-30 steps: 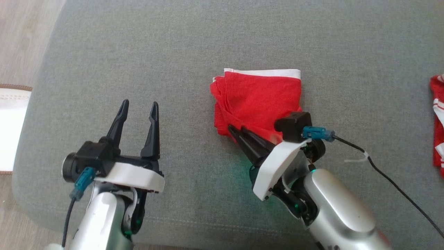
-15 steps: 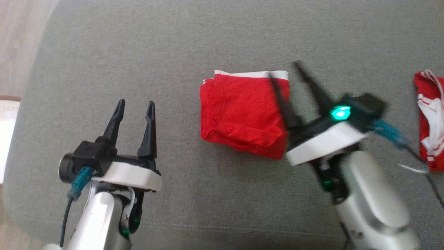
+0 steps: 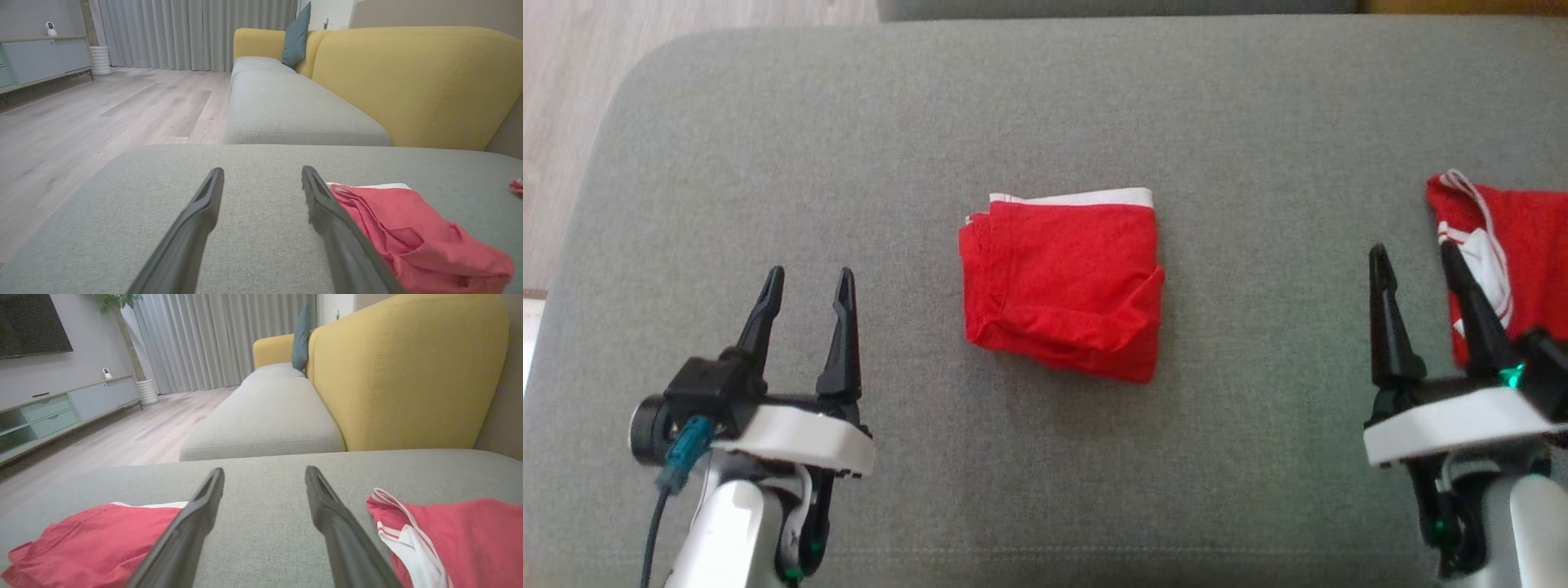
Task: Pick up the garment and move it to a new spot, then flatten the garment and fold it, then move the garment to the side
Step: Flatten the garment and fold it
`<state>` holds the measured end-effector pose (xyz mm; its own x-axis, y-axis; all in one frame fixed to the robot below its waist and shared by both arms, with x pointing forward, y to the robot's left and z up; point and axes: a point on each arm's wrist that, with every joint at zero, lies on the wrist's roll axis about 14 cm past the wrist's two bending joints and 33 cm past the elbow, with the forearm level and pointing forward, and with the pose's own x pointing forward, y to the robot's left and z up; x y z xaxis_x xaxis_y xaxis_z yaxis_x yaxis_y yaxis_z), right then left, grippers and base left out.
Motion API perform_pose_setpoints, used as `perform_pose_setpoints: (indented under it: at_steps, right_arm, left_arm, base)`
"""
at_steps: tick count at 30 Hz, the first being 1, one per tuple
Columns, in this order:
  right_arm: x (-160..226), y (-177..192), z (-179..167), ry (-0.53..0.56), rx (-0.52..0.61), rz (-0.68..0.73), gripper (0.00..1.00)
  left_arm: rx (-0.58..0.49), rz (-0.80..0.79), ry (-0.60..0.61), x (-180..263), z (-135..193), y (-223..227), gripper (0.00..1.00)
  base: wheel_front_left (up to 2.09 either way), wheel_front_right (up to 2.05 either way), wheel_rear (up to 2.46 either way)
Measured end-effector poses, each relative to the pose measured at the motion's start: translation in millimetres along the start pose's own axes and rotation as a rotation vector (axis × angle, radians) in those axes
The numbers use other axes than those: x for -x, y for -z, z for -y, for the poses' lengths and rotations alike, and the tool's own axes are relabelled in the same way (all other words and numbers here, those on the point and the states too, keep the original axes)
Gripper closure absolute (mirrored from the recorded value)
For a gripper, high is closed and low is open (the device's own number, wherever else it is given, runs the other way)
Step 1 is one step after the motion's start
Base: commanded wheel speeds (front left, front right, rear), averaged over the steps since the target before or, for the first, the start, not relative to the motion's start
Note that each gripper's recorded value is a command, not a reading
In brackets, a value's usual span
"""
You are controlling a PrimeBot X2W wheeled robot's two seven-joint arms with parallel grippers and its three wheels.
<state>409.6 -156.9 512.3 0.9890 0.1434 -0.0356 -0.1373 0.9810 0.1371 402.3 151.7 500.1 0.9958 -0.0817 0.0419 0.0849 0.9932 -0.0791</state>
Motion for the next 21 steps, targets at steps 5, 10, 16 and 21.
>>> perform_pose_setpoints:
  at_steps: [5,10,16,21]
  right_arm:
    - [20.1,-0.1,1.4,0.018,-0.006,-0.016,0.00]
    - [38.8,7.0,4.2,0.035,-0.009,-0.048,0.00]
    - [54.3,6.5,3.5,0.039,-0.007,-0.062,0.00]
    - [58.7,4.1,2.6,0.039,-0.005,-0.063,0.00]
  left_arm:
    - [-0.012,0.000,0.006,11.4,0.9,-5.2,0.00]
    - [-0.016,-0.026,0.000,27.0,0.8,-1.2,0.00]
    - [-0.023,-0.033,-0.010,41.5,0.4,-3.2,0.00]
    - [-0.027,-0.051,-0.007,50.0,1.5,0.8,0.00]
  base:
    - [0.00,0.00,0.00]
    - [0.00,0.00,0.00]
    - [0.00,0.00,0.00]
    - [0.00,0.00,0.00]
